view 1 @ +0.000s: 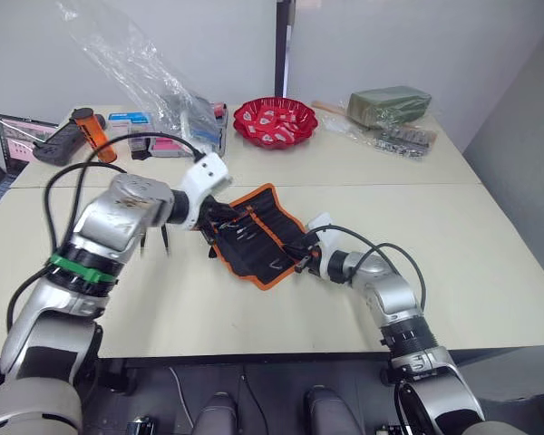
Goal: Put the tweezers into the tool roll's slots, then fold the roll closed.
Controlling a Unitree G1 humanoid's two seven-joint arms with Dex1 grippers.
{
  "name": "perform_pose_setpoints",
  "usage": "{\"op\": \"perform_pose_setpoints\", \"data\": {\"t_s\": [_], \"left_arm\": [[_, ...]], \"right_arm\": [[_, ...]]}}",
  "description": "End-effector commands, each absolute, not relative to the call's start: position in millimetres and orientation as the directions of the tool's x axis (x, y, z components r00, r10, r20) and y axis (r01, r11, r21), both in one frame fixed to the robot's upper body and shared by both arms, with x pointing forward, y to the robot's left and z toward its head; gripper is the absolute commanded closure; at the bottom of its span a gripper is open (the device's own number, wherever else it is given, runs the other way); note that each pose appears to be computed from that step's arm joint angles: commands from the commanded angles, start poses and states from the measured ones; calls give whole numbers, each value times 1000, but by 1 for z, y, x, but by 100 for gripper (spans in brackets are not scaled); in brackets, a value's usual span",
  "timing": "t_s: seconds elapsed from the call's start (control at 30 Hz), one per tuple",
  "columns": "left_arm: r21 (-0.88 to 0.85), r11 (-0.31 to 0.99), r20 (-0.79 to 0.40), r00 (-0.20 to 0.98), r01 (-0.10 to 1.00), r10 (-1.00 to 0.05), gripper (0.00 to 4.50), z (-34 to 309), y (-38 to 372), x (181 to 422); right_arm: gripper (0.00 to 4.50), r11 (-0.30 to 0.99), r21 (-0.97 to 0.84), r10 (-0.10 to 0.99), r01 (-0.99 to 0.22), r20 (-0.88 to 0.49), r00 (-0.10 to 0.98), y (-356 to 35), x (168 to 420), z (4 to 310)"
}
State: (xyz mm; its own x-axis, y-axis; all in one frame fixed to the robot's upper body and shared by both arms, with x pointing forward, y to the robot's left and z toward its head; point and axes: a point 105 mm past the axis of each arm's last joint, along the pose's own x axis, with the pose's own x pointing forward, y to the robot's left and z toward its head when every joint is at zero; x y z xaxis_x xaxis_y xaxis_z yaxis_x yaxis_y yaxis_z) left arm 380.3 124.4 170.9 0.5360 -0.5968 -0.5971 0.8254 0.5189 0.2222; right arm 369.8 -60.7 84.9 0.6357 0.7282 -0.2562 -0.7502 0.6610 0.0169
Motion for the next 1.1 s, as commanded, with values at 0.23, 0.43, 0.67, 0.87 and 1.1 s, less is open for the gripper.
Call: {"op": "perform_pose_setpoints", "data": {"t_s": [0.23, 0.43, 0.67, 0.87, 1.1], "left_arm": [[224, 480, -674, 491, 848, -552, 447, 160, 128, 380], [222, 496, -682, 497, 840, -537, 447, 152, 130, 381], [205, 505, -683, 492, 838, -540, 447, 148, 129, 380], [227, 527, -644, 533, 819, -550, 447, 153, 116, 391], [256, 513, -617, 547, 819, -566, 447, 144, 97, 401]], "right_arm": [[450, 728, 60, 656, -683, -348, 669, -78, 366, 53], [450, 730, 58, 654, -681, -351, 670, -80, 365, 52], [450, 728, 54, 654, -684, -355, 668, -80, 366, 52], [450, 727, 48, 653, -685, -356, 668, -80, 368, 54], [450, 732, 44, 643, -680, -371, 669, -83, 367, 52]]}}
